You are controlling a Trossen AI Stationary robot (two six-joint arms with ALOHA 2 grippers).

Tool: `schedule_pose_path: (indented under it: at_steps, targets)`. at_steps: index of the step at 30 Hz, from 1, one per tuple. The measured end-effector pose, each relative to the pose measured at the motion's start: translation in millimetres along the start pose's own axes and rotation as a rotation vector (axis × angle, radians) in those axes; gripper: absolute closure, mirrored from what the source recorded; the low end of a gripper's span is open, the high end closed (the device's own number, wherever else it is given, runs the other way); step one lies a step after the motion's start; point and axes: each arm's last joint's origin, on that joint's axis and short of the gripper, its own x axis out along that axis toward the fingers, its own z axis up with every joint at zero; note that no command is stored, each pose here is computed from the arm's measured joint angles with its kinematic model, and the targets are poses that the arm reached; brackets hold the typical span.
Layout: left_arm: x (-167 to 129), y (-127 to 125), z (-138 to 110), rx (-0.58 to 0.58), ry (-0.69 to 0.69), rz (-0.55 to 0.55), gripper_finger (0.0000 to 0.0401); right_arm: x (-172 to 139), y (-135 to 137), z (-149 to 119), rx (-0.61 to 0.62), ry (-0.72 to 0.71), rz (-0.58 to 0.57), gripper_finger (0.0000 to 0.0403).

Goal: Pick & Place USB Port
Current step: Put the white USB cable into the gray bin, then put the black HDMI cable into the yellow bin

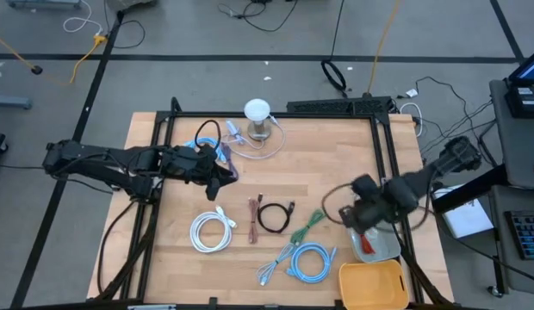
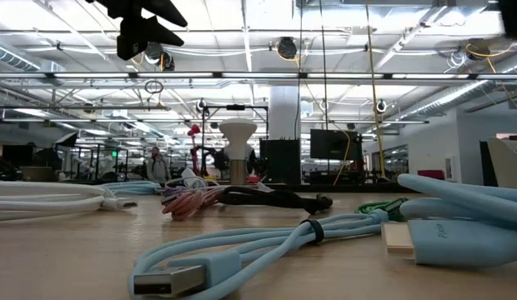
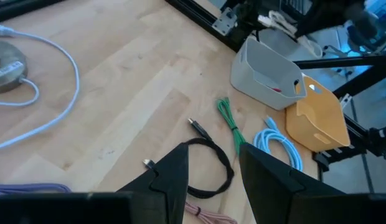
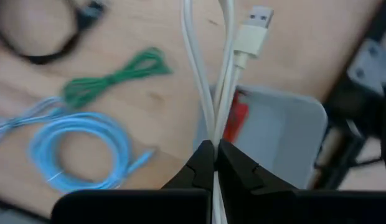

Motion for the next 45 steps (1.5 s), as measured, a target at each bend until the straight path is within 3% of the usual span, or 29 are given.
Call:
schedule_pose_path:
  at_steps: [3, 7, 19, 30, 38, 41, 45]
  targets:
    - [0.5, 3.8, 2.5, -0.001, 0.010, -0.010, 0.0256, 22.5, -5.5, -22.2, 0.039, 0.046, -0.073, 0.0402]
    - [0.9, 7.7, 5.1, -0.015, 0.026, -0.032, 0.0256, 44.3, -8.6, -39.4, 0.092, 0.058, -0.080, 0.0402]
    - [1.0, 10.3, 7.0, -0.046, 0.040, -0.054, 0.0256, 81.6, -16.6, -51.1, 0.071, 0.103, -0.142, 0.0399]
    - [1.0, 10.3, 7.1, -0.045, 0.040, -0.054, 0.0256, 83.1, -18.1, -50.6, -0.015, 0.101, -0.149, 0.0341]
    - [1.0, 10.4, 7.0, -0.041, 0.041, -0.053, 0.0256, 80.3, -23.8, -48.1, 0.012, 0.088, -0.179, 0.0310]
    - [1.0, 10.4, 6.9, -0.041, 0.041, -0.053, 0.0256, 73.7, -29.7, -43.5, 0.045, 0.052, -0.131, 0.0308]
    - [1.0, 10.4, 7.0, -0.041, 0.041, -0.054, 0.0256, 56.8, -38.9, -29.4, 0.104, -0.103, 0.037, 0.0313]
